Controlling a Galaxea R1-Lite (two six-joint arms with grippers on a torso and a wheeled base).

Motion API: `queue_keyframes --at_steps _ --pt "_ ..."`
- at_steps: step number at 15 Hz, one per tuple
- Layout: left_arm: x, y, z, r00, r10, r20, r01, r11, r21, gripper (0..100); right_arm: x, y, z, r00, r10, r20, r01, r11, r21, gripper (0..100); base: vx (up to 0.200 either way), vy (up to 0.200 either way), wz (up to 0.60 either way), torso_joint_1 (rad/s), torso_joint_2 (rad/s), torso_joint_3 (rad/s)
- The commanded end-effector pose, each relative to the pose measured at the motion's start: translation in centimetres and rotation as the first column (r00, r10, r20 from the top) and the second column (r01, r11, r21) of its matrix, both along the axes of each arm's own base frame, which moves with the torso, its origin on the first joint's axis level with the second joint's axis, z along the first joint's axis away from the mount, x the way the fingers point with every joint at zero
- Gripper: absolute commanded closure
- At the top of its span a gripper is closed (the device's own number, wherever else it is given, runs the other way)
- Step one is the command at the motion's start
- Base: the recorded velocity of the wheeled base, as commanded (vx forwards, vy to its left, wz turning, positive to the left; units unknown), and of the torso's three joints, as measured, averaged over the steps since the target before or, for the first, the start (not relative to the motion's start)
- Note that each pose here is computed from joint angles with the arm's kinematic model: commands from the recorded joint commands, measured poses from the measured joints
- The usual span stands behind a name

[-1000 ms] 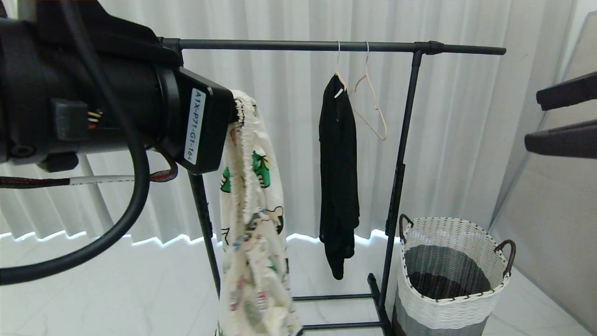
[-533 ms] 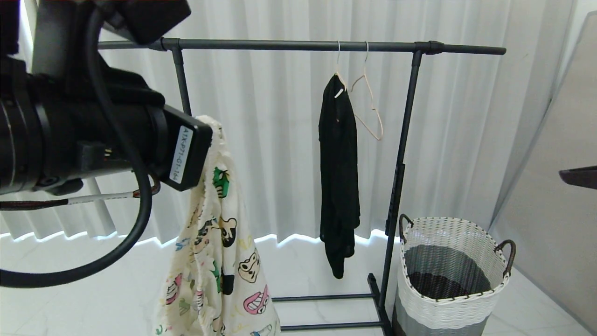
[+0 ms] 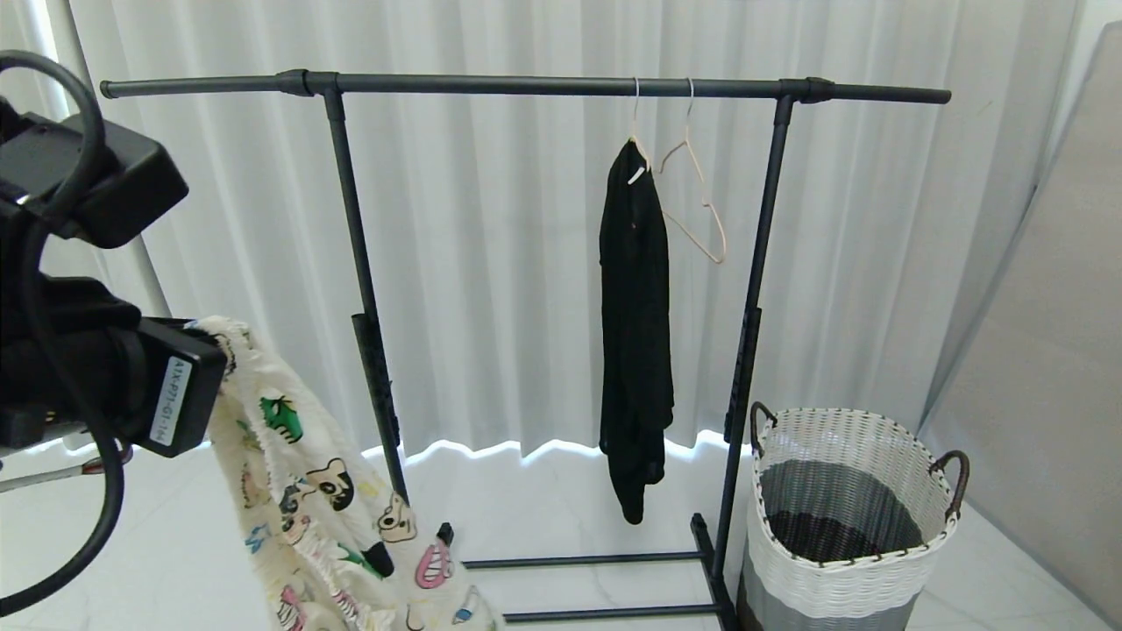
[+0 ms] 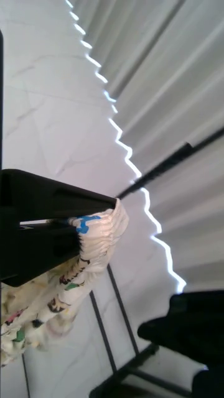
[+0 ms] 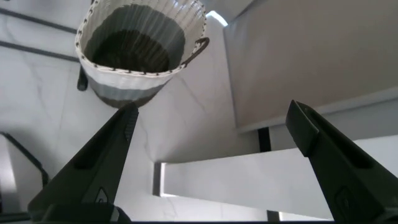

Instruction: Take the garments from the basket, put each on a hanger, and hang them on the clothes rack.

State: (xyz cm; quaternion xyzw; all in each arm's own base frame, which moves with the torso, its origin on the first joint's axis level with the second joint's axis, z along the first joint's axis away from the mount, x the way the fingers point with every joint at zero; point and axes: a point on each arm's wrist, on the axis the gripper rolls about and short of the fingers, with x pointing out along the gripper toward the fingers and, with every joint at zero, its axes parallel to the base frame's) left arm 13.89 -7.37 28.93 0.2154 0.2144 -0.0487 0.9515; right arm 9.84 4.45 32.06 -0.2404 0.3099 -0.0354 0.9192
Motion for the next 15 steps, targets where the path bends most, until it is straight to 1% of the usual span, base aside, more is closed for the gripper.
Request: queue_keyframes --at_steps 1,2,4,8,10,12,13,14,15 --pt "-1.2 1.1 -0.4 1.000 0.021 0.009 -0.021 1.000 -0.007 100 -0.3 -0.4 -0.8 1.000 -0.020 0.020 0.020 1.000 0.015 0 0.000 0.000 0.00 0.000 0.00 0.000" --pt "-1.5 1.3 -0.7 1.000 0.023 0.004 -0.023 1.000 -0.004 100 0.2 -0.4 -1.1 0.999 -0.039 0.036 0.038 0.999 0.029 0 0.000 0.000 0.00 0.000 0.00 0.000" --pt "-1.7 1.5 -1.1 1.000 0.026 -0.005 -0.026 1.000 0.003 100 0.9 -0.6 -1.7 0.995 -0.085 0.045 0.083 0.996 0.037 0 0.000 0.000 0.00 0.029 -0.10 -0.122" --pt "-1.6 1.4 -1.5 1.000 0.028 -0.013 -0.028 1.000 0.003 100 1.0 -0.8 -1.7 0.994 -0.099 0.055 0.097 0.994 0.045 0 0.000 0.000 0.00 0.141 -0.41 -0.266" --pt "-1.7 1.5 -2.2 0.999 0.029 -0.031 -0.029 1.000 0.013 100 1.2 -0.7 -1.7 0.995 -0.087 0.053 0.084 0.995 0.057 0 0.000 0.000 0.00 0.171 -0.45 -0.283" --pt "-1.8 1.6 -2.8 0.999 0.028 -0.019 -0.028 1.000 0.007 100 1.4 -0.5 -1.7 0.997 -0.064 0.049 0.060 0.995 0.079 0 0.000 0.000 0.00 0.188 -0.46 -0.286" --pt "-1.7 1.5 -3.0 1.000 0.027 -0.004 -0.027 1.000 0.000 100 1.8 -0.4 -1.7 0.996 -0.061 0.060 0.056 0.995 0.086 0 0.000 0.000 0.00 0.183 -0.47 -0.281" --pt "-1.5 1.4 -2.9 1.000 0.026 0.016 -0.026 1.000 -0.008 100 2.2 -0.1 -1.6 0.995 -0.062 0.074 0.055 0.994 0.095 0 0.000 0.000 0.00 0.183 -0.48 -0.276" --pt "-1.5 1.5 -2.8 0.999 0.032 0.018 -0.032 0.999 -0.010 100 2.5 0.0 -1.6 0.995 -0.061 0.079 0.053 0.994 0.099 0 0.000 0.000 0.00 0.193 -0.47 -0.281"
